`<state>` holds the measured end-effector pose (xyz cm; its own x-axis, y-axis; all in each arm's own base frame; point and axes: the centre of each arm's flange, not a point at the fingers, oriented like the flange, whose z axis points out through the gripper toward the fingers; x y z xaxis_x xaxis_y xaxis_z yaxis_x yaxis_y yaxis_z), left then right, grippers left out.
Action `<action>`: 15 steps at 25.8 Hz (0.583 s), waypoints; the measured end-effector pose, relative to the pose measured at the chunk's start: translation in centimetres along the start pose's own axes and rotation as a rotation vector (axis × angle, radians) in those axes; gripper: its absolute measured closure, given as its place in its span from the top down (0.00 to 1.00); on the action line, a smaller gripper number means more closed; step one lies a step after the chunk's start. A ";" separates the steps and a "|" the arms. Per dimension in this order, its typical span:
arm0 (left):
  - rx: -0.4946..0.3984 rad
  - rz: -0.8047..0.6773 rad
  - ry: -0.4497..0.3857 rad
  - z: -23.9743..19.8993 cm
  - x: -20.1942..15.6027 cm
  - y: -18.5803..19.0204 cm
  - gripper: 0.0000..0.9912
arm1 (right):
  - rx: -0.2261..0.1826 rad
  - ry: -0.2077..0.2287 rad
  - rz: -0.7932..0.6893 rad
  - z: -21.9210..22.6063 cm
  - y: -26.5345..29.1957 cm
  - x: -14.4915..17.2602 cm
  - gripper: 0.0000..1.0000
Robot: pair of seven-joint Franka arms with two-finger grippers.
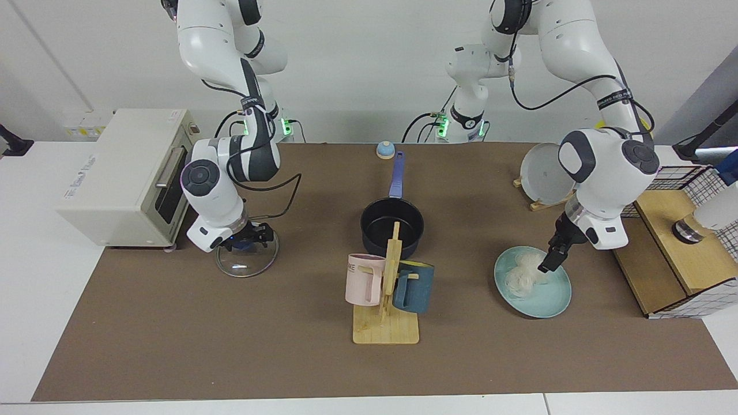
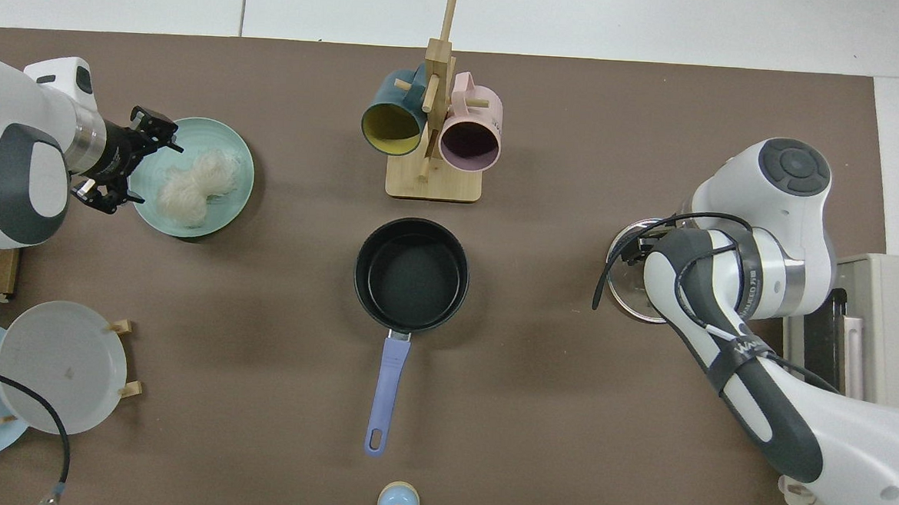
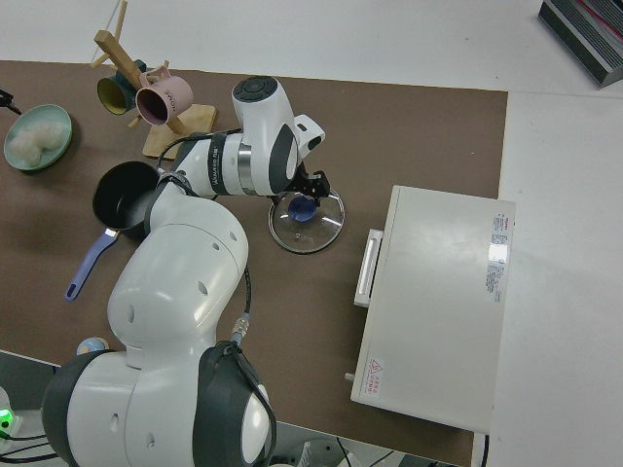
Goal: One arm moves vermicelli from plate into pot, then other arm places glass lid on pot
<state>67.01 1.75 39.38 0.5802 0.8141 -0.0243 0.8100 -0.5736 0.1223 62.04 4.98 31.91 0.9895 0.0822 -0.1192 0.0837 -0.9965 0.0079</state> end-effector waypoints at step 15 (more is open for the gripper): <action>0.009 -0.483 0.002 5.0 -0.9 1.4 1.00 | -0.007 -0.031 0.010 1.4 0.5 -0.7 0.99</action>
<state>68.01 -0.26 34.57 0.1371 0.9878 -0.0744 0.9875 -0.1303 0.0885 61.26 4.41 30.57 0.9862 0.0713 -0.1494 0.0745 -0.9971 0.0162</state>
